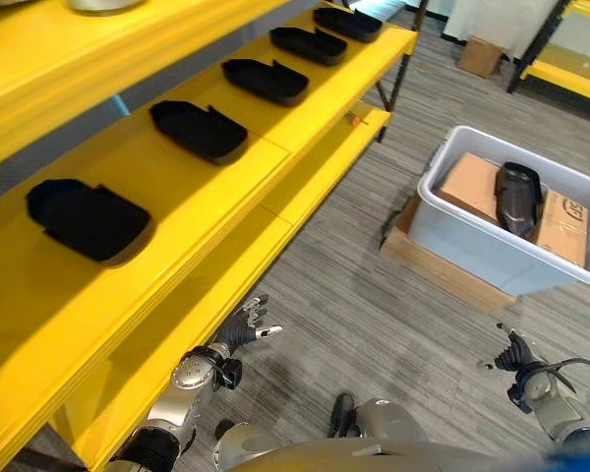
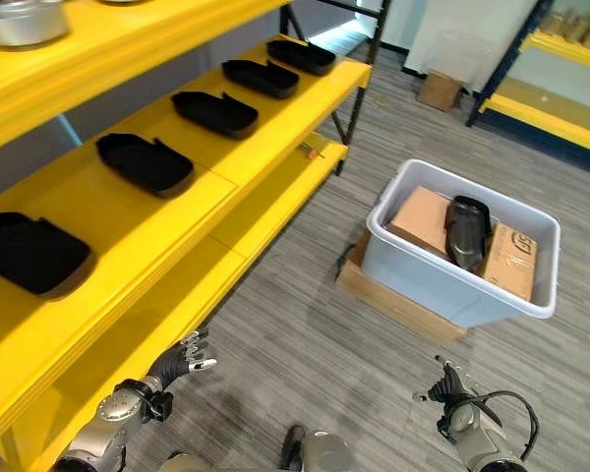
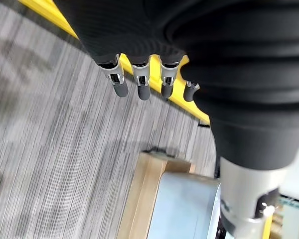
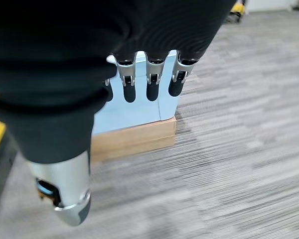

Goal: Move parts from the plastic box to the shelf.

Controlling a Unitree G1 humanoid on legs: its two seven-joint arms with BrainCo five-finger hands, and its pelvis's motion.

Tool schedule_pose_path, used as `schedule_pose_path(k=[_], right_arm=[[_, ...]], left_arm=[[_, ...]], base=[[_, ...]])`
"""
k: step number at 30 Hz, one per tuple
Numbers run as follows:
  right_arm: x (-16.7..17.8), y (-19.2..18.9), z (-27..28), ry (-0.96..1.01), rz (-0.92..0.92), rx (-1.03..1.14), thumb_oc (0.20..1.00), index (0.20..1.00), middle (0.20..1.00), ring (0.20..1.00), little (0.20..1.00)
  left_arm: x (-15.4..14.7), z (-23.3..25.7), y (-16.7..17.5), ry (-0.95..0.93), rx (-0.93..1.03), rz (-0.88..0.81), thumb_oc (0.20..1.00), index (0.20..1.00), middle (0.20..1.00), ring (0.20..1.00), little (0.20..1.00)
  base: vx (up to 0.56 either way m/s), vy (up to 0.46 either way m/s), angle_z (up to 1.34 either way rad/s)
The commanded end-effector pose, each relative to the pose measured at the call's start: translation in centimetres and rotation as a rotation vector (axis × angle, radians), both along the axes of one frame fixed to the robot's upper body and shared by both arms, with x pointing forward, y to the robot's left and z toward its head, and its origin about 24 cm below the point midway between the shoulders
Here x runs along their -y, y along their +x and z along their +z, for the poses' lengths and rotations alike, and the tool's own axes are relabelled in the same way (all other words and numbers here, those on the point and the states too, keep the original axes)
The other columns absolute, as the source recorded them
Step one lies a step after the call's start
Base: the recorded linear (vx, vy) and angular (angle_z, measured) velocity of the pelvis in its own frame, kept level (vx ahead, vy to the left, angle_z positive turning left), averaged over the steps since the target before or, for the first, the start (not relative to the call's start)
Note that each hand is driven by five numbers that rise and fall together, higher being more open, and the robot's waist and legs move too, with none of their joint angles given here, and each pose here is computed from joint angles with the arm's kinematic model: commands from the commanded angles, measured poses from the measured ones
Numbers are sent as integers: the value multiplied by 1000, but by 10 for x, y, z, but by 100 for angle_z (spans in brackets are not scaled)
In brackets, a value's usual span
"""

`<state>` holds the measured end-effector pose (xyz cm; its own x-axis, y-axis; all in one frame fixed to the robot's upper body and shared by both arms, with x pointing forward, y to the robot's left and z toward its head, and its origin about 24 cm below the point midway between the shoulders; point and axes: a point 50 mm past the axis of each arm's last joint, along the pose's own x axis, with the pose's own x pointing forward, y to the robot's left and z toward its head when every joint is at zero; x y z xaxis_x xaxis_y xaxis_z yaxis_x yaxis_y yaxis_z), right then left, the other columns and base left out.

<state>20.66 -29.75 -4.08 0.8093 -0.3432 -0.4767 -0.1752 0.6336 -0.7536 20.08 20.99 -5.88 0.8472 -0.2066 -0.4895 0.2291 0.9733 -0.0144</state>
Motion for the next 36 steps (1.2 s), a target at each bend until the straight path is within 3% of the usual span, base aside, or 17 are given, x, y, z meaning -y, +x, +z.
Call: schedule_pose_path(k=[1, 8, 15, 20, 23, 32, 36], right_arm=[[-1, 22, 22, 75, 11, 134, 1000, 1000, 1000, 1000, 1000], [-47, 21, 13, 318, 67, 176, 1000, 1000, 1000, 1000, 1000], [-88, 32, 16, 417, 216, 154, 1000, 1000, 1000, 1000, 1000], [-92, 36, 17, 401, 230, 163, 1000, 1000, 1000, 1000, 1000], [-102, 45, 26, 410, 255, 198, 1000, 1000, 1000, 1000, 1000], [-116, 48, 39, 451, 207, 377, 1000, 1000, 1000, 1000, 1000], [-102, 50, 42, 420, 206, 377, 1000, 1000, 1000, 1000, 1000]], left_arm=[[11, 22, 18, -49, 158, 35, 1000, 1000, 1000, 1000, 1000], [2, 18, 15, -51, 136, 73, 1000, 1000, 1000, 1000, 1000], [9, 2, 0, -56, 97, 85, 1000, 1000, 1000, 1000, 1000], [10, 5, 5, 114, 151, 18, 1000, 1000, 1000, 1000, 1000], [11, 6, 7, 95, 126, 4, 1000, 1000, 1000, 1000, 1000], [5, 3, -1, 123, 110, 5, 1000, 1000, 1000, 1000, 1000], [-3, 3, -6, 152, 107, 17, 1000, 1000, 1000, 1000, 1000]], base=[[48, -60, -91], [143, -2, -78], [227, 179, -76], [158, 151, -26], [78, 76, -11], [140, -294, -26], [289, -457, 25]])
